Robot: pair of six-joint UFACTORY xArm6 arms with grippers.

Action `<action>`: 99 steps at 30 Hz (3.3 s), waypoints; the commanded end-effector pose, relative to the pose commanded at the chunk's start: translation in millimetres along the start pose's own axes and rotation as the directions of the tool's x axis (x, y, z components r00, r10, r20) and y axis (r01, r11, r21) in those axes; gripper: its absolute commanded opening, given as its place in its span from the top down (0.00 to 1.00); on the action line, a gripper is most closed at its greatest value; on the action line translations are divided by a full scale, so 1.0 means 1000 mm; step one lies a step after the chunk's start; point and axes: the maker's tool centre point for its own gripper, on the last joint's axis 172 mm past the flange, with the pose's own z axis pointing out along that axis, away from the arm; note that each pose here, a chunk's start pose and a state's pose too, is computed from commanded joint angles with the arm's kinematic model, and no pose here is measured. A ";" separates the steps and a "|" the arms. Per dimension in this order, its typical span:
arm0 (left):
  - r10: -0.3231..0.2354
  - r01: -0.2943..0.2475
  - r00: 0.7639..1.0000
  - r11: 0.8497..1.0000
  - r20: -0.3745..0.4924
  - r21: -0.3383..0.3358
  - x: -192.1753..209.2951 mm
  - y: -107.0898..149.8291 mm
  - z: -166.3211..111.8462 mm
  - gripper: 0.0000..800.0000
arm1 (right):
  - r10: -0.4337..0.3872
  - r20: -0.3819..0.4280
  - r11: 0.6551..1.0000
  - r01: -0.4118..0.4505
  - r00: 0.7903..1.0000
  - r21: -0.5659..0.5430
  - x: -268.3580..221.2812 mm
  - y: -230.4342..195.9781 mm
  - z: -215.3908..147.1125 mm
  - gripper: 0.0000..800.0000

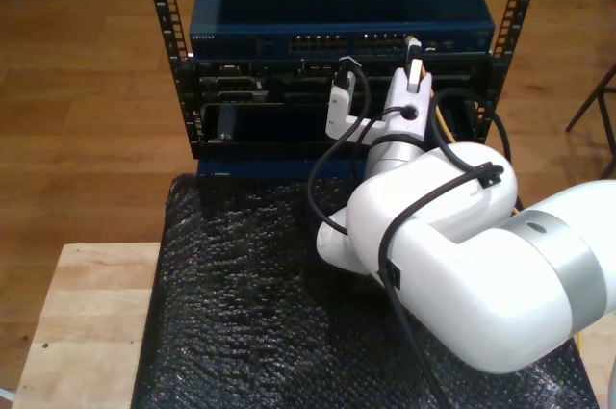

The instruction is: Grab the cable and plug it in

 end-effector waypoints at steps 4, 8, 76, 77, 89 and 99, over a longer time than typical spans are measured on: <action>0.000 0.000 1.000 1.000 0.000 0.000 0.000 0.000 0.000 0.00 | -0.001 0.003 1.000 0.001 1.000 0.001 -0.001 -0.003 0.002 1.00; 0.000 0.000 1.000 1.000 0.002 0.000 -0.001 0.000 -0.001 0.00 | 0.000 0.006 1.000 0.000 1.000 0.006 -0.003 -0.005 0.004 1.00; -0.001 0.001 1.000 1.000 0.002 0.001 -0.001 0.000 -0.001 0.00 | 0.002 0.006 1.000 -0.002 1.000 0.002 0.000 -0.010 0.007 1.00; 0.000 0.000 1.000 1.000 0.000 0.000 0.000 0.000 0.000 0.00 | 0.003 0.006 1.000 -0.003 1.000 0.001 0.000 -0.010 0.007 1.00; 0.000 0.000 1.000 1.000 0.002 0.000 -0.001 0.000 -0.001 0.00 | -0.006 0.014 1.000 0.006 1.000 -0.012 -0.003 -0.009 0.015 1.00; -0.001 0.001 1.000 1.000 0.002 0.001 -0.001 0.000 -0.001 0.00 | -0.007 0.012 1.000 0.007 1.000 -0.009 -0.002 -0.010 0.015 1.00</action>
